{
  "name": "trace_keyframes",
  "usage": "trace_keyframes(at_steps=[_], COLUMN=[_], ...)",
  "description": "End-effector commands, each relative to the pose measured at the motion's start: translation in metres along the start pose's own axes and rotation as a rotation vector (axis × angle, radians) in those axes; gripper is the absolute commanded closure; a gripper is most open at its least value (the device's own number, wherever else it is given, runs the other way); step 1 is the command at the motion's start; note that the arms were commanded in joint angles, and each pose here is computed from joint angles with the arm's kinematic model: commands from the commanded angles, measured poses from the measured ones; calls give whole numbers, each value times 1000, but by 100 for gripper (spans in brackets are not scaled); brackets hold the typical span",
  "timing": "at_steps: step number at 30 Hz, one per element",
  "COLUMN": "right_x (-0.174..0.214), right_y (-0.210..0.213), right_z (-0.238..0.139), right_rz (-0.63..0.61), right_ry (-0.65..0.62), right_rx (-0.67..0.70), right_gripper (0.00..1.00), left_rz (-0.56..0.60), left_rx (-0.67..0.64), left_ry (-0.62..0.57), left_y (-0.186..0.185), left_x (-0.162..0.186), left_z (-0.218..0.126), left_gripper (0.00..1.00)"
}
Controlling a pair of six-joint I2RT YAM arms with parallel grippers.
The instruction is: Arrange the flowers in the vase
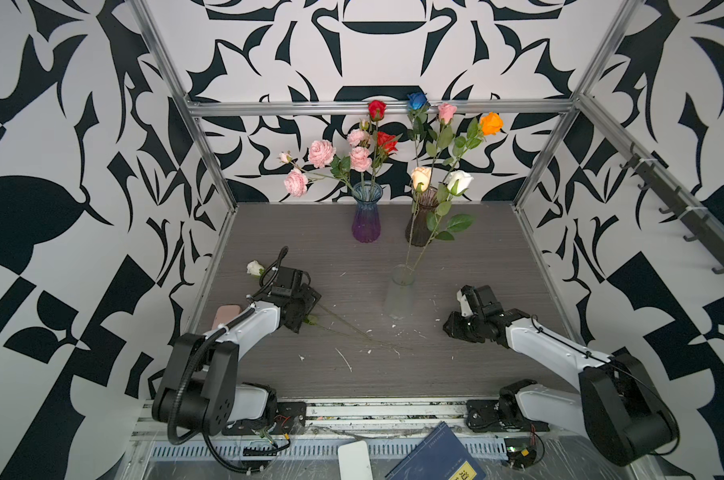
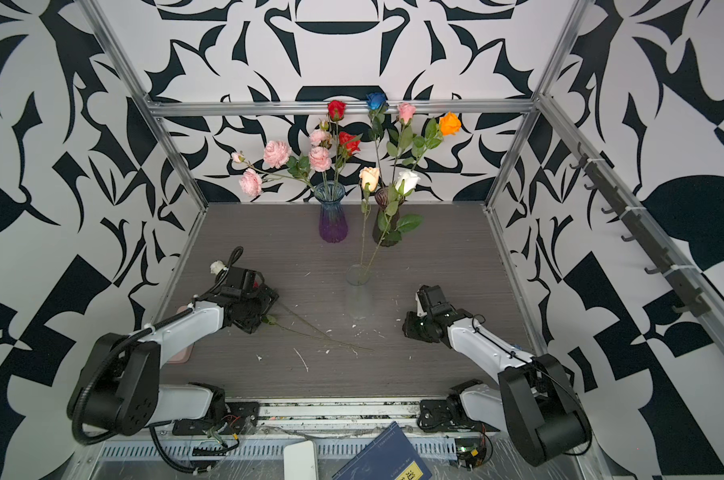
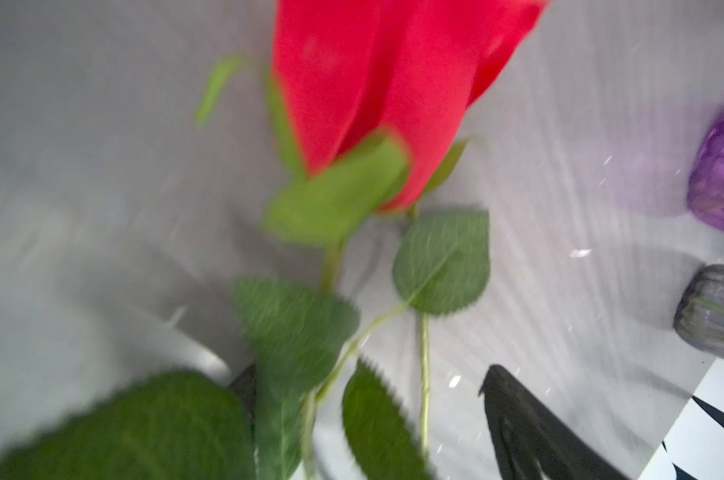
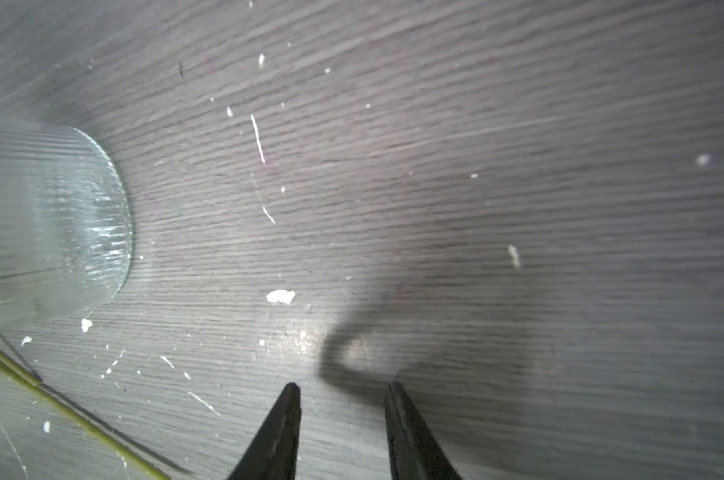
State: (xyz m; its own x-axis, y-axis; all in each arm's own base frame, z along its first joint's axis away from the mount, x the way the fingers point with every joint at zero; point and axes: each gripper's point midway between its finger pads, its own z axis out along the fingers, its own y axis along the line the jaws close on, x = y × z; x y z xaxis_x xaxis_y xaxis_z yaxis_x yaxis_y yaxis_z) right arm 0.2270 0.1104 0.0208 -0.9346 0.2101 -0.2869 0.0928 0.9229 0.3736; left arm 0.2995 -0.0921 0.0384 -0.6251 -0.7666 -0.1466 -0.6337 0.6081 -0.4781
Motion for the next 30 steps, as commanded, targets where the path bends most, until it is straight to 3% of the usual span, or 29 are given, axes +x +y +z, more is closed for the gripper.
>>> trace_keyframes(at_steps=[1,10,14,16,20,24,30], right_x=[-3,-3,-3,-3,-3,-2,-2], right_y=[0,2,4,4,5,6,6], right_z=[-1,-3,-3,-3,-2,-3,-3], right_rz=[-7,-16,-24,-26,-31,-35,-36], right_ry=[2,-11,-10,-9,-8,-8,-11], right_rx=[17,14,11,10,10,9,9], right_gripper=[62,62,62,62,62,62,62], left_rz=[94,220,196,190,140,73,26], left_rx=[51,202,244,269,261,171,53], left_ry=[-20,-229,-203,-151,-53,8,94], left_y=[-24,-49,-44,-43,-32,-10,1], left_x=[-12,-34,-20,-7,24,39,55], left_z=[-9,-90,-109,-108,-95,-77,-57], left_gripper=[17,21,27,36,39,48,47])
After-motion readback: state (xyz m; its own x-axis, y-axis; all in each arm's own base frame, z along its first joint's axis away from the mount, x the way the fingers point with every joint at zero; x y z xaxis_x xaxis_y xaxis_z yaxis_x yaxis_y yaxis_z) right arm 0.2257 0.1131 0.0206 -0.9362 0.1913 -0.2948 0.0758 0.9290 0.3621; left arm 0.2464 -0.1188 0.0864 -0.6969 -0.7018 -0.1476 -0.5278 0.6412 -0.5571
